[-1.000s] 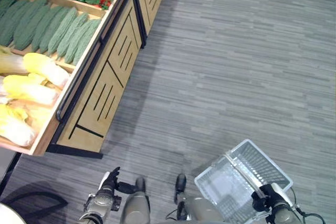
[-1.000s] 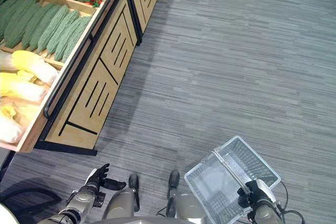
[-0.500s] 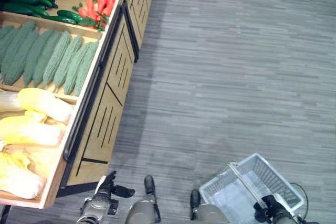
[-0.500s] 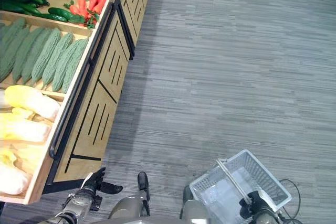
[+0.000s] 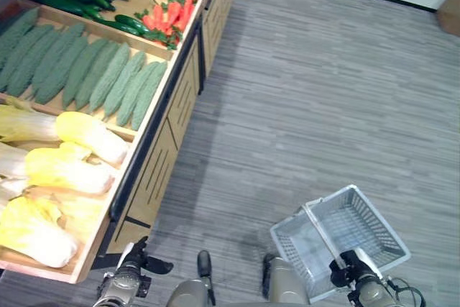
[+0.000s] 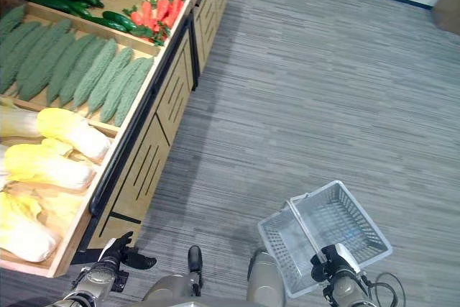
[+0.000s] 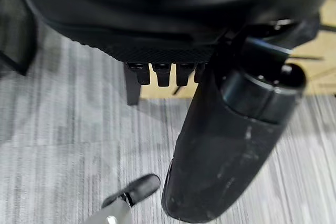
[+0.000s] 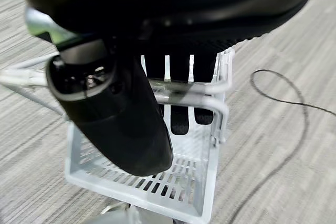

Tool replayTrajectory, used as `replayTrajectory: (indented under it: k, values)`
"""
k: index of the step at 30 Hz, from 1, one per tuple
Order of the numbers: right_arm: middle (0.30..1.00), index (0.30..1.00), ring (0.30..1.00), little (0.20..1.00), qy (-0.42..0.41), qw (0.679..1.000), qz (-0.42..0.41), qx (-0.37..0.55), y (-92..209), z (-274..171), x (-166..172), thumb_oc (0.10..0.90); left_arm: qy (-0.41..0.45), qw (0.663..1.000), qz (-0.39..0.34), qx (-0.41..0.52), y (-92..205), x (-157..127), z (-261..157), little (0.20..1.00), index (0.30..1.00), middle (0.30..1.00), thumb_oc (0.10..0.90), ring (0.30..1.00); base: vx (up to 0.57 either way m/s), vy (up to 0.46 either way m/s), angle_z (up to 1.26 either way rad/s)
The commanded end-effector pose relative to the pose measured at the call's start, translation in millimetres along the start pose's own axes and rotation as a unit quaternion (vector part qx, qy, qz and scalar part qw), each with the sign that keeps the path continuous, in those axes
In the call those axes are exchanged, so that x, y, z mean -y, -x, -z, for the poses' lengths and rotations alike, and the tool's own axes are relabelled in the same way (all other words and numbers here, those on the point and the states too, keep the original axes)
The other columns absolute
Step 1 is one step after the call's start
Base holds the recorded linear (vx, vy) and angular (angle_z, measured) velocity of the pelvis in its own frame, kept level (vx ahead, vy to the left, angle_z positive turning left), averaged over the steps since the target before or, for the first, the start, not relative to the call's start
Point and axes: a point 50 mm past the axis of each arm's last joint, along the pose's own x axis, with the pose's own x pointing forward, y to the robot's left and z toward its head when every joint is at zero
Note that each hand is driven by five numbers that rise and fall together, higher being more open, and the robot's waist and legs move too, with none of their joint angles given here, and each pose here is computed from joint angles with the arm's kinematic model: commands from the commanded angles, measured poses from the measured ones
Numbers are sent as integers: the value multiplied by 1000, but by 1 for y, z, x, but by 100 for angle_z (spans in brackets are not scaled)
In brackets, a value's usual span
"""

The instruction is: Get the vegetables into the basket

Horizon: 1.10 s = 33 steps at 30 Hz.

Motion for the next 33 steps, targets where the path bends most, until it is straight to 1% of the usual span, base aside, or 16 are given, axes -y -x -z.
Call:
replayTrajectory:
  k: [1,3,5,6,9,11,17,21,23,26,27,32,33]
  values:
    - [300,300,300,300,25,999,37,-2,-1,12,29,400,21,999,-34,20,-1,-16,-4,1000,1000,1000,900,1000,272,-261,89]
    - [300,300,300,300,30,999,30,-2,1,14,25,400,30,999,-39,-9,2,-17,11,1000,1000,1000,900,1000,257,-301,81]
    - [300,300,300,300,32,999,35,-10,0,18,29,400,46,997,-43,-40,6,-12,26,1000,1000,1000,900,1000,289,-458,72]
    - [300,300,300,300,30,999,40,-9,0,19,32,400,51,997,-44,-41,6,-10,27,1000,1000,1000,900,1000,222,-456,54]
    - [300,300,300,300,20,998,54,-8,1,20,39,400,50,997,-37,-39,6,-4,24,1000,1000,1000,900,1000,68,-218,46]
    - [300,300,300,300,12,997,70,-19,2,27,47,400,47,998,-28,-21,3,3,10,1000,1000,1000,900,1000,31,-289,55]
    - [300,300,300,300,-19,995,76,-66,10,51,44,400,22,1000,-13,0,0,8,-4,1000,1000,1000,900,1000,69,-163,120]
    - [300,300,300,300,-26,994,74,-71,10,51,37,400,4,1000,-24,-18,0,4,3,1000,1000,1000,900,1000,78,20,68]
    - [300,300,300,300,-24,995,64,-70,9,48,30,400,2,999,-28,-33,3,3,13,1000,1000,1000,900,1000,122,134,-9]
    - [300,300,300,300,-18,996,51,-74,11,50,22,400,1,999,-22,-36,4,5,17,1000,1000,1000,900,1000,140,198,-5]
    - [300,300,300,300,-15,996,38,-76,11,48,15,400,5,999,-20,-40,5,7,19,1000,1000,1000,900,1000,117,216,21]
    - [300,300,300,300,8,997,19,-72,9,41,9,400,10,999,-21,-37,5,4,20,1000,1000,1000,900,1000,91,241,13]
    - [300,300,300,300,12,998,20,-57,6,32,9,400,14,999,-29,-40,5,-1,23,1000,1000,1000,900,1000,105,237,18]
